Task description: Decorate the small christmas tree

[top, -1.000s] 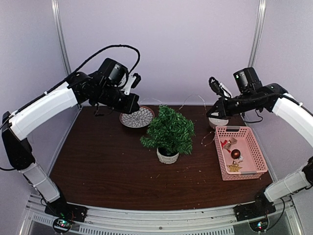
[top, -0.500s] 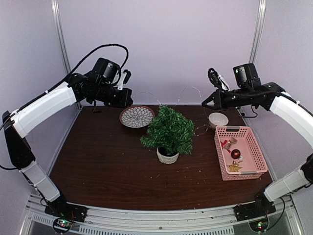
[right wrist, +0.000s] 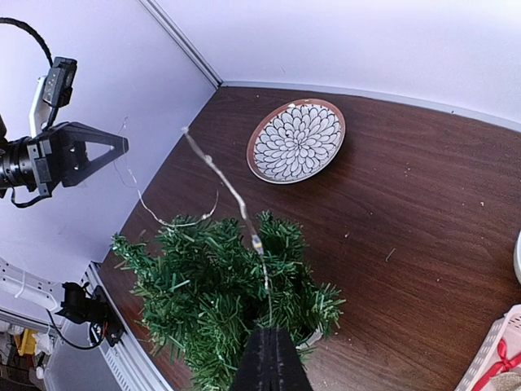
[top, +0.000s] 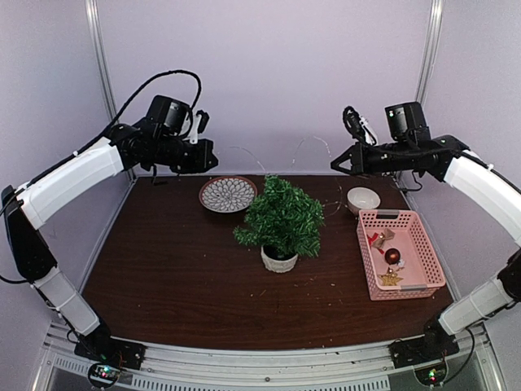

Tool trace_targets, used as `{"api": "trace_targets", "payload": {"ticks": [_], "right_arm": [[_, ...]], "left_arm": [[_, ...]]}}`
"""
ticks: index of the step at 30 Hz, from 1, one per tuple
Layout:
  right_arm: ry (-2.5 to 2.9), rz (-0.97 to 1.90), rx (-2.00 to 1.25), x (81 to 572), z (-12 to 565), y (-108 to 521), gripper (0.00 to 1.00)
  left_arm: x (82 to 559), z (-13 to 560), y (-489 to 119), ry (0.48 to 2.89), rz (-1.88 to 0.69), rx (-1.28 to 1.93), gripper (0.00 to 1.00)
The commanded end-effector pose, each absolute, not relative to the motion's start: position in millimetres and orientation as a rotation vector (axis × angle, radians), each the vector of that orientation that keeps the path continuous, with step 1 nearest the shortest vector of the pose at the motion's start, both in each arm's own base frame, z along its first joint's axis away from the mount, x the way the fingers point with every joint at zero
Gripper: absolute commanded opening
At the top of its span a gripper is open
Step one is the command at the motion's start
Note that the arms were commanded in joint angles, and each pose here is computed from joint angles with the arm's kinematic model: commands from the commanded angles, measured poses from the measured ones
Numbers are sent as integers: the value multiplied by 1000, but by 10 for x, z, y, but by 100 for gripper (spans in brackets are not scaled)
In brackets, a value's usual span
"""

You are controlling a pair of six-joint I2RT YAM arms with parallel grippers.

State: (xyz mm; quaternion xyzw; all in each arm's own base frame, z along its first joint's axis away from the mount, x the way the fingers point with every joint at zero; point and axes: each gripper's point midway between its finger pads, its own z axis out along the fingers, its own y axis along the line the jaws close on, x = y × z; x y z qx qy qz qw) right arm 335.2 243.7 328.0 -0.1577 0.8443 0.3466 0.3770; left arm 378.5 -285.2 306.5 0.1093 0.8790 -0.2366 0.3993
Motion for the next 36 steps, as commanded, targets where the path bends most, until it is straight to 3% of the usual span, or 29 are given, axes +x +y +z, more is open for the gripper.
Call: {"api": "trace_targets", "payload": {"ticks": [1,12,22,36], "right_arm": [[2082,915,-384,3390,3487,2457,0],[2150,896,-374,3464,3170,2466,0],[1966,961,-417,3392,3846,2507,0],[1921,935,-332,3517,3950,2244,0]], "left_arm": [[3877,3336,-2831,2149,-644,224,0],[3852,3025,-2673,2211,-647,201,0],[3646,3747,-3087,1931,-968,425,0],[3785,4172,-2949,1796,-970,344,0]]}}
